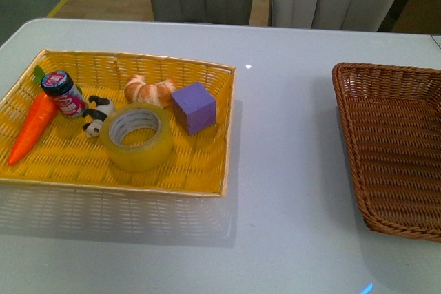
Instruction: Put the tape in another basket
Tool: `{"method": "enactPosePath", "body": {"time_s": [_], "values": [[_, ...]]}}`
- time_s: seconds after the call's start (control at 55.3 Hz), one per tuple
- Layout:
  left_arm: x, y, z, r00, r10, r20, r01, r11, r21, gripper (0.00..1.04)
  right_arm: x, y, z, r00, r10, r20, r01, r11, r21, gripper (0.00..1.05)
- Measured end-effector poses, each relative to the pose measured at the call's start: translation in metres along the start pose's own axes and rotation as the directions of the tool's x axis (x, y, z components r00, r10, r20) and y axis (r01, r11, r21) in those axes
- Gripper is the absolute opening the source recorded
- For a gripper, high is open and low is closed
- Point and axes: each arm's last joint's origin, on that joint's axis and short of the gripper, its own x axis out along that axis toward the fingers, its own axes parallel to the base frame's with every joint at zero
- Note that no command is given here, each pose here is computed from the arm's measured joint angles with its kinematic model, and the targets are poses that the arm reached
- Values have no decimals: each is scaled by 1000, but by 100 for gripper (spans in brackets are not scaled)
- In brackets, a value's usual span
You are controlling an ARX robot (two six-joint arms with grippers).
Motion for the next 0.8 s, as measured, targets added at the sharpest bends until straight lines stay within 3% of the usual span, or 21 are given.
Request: {"method": "enactPosePath", "body": {"time_s": [0.09, 0.489, 0.796], "values": [[0, 0, 0, 1000, 0, 0, 0, 1000, 0, 96, -7, 11, 3, 999, 32, 14, -32, 999, 28, 4], [0, 0, 0, 1000, 0, 0, 0, 1000, 0, 96, -13, 90, -4, 989, 150, -2, -150, 988, 28, 4], [0, 0, 0, 1000, 0, 0, 0, 1000, 0, 96, -13, 119, -5, 986, 166, -11, -166, 986, 18, 4]]}}
